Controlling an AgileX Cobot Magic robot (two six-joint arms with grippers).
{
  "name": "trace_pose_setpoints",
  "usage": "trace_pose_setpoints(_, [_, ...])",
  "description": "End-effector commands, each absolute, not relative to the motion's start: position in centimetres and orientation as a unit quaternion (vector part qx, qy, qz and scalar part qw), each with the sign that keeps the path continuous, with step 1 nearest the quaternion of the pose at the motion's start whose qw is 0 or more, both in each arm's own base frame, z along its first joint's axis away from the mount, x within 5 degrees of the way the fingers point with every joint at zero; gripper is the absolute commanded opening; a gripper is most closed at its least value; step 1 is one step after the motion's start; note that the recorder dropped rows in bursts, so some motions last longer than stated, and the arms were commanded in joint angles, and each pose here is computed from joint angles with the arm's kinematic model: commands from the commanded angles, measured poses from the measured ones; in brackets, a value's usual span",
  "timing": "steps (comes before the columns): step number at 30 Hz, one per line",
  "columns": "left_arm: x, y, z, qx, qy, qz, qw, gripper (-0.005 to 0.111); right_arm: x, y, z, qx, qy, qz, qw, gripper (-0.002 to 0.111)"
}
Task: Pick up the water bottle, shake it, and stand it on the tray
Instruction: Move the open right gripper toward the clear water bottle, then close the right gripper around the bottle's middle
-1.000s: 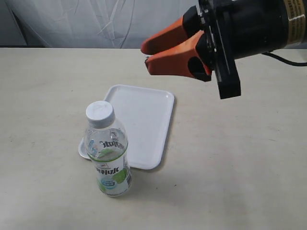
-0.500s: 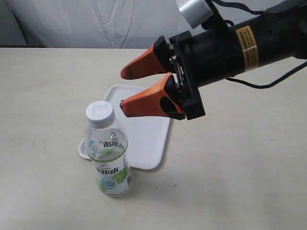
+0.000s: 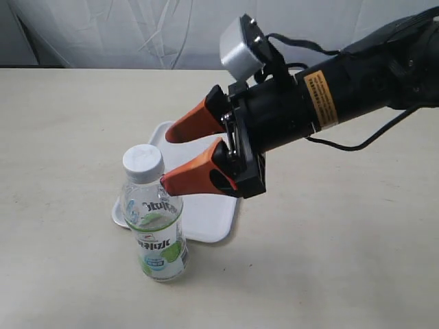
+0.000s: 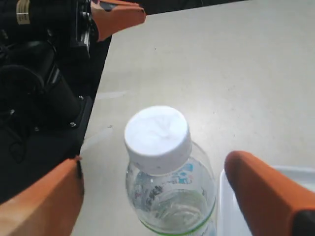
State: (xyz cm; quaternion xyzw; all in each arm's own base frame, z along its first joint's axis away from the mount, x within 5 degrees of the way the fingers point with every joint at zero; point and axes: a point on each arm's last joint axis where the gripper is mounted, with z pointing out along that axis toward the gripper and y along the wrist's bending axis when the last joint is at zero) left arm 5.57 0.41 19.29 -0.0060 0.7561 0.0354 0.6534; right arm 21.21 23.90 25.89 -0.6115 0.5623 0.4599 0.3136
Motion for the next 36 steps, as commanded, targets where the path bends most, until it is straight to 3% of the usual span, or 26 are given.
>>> trace_pose_setpoints(1, [5.5,0.4,19.3,-0.010,0.754,0.035,0.656,0.000,21.6,24.2,24.2,-0.605,0.580,0.457,0.299,0.079])
trace_pose_setpoints(13, [5.5,0.4,19.3,-0.009,0.754,0.035,0.656,0.000,22.2,24.7,21.4,-0.597,0.595,0.472,0.257,0.079])
trace_pose_setpoints(36, [5.5,0.4,19.3,-0.009,0.754,0.035,0.656,0.000,21.0,24.6,22.1,-0.607,0.551,0.525,0.229,0.079])
